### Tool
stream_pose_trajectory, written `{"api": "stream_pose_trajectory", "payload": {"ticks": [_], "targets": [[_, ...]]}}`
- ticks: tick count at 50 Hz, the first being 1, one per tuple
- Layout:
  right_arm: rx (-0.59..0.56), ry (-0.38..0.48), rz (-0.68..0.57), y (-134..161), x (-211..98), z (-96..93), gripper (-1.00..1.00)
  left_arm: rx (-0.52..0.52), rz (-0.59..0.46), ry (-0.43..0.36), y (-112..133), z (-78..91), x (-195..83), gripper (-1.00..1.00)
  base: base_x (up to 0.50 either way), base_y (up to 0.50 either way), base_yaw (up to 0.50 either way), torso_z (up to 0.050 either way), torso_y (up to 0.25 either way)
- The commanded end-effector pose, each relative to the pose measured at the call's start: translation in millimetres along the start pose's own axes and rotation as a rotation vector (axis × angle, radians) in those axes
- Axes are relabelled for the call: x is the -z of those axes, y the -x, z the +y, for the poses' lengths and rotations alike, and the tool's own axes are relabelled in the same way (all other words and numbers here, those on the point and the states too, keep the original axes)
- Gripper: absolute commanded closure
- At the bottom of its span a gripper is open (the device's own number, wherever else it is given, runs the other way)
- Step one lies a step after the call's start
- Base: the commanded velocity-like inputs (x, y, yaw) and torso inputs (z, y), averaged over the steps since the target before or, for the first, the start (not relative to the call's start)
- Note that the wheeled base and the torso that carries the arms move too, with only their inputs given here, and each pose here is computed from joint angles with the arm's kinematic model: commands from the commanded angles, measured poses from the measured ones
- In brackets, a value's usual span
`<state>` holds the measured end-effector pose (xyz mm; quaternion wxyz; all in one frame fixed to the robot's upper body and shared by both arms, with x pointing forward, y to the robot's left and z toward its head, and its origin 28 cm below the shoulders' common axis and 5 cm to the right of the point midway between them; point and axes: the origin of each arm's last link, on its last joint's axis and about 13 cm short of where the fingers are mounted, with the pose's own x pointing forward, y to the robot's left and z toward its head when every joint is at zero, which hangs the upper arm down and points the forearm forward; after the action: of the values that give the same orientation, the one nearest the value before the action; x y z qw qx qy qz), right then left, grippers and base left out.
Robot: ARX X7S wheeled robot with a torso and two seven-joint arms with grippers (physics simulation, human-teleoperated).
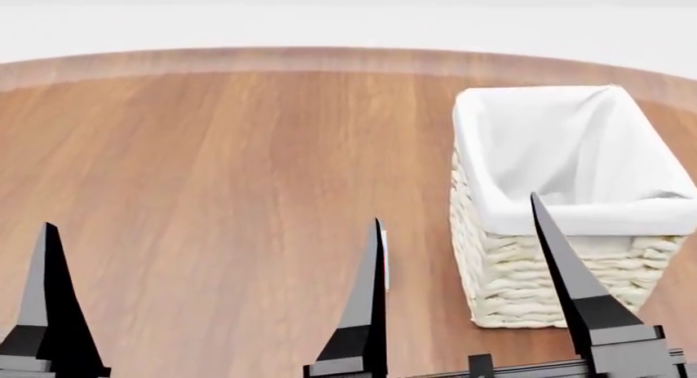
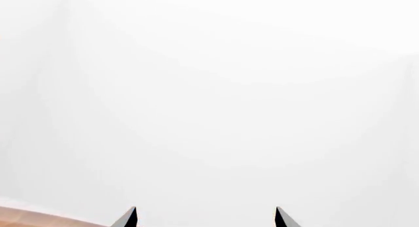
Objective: Pick up the alphabet soup and the cream cheese box, and put them in the basket.
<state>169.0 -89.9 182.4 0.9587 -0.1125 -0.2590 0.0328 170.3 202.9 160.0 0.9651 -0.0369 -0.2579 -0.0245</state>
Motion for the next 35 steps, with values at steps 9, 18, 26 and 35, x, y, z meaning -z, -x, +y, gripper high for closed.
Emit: {"api": "stream_pose_trajectory", "payload": {"ticks": [9,18,26,35], "targets": [[-0.005,-0.01,0.003,-0.5,1.3,0.6,-1.0,0.001,0.006,-0.004,-0.7,0.2,2.8,-1.0,0.22,0.0,0.0,0.0,0.001],[-0.005,-0.012,0.003,-1.1,1.4,1.2,-1.0,-0.002,0.006,-0.006,-0.8,0.9,2.5,-1.0,0.23,0.0,0.0,0.0,0.0],[-0.008,-0.018,0.004,-0.8,1.4,0.9,-1.0,0.007,0.006,-0.012,-1.1,0.0,2.0,-1.0,0.23,0.0,0.0,0.0,0.0],[-0.008,-0.02,0.004,-0.6,0.8,0.5,-1.0,0.009,0.009,-0.013,-0.9,-0.5,2.3,-1.0,0.23,0.0,0.0,0.0,0.001]]}}
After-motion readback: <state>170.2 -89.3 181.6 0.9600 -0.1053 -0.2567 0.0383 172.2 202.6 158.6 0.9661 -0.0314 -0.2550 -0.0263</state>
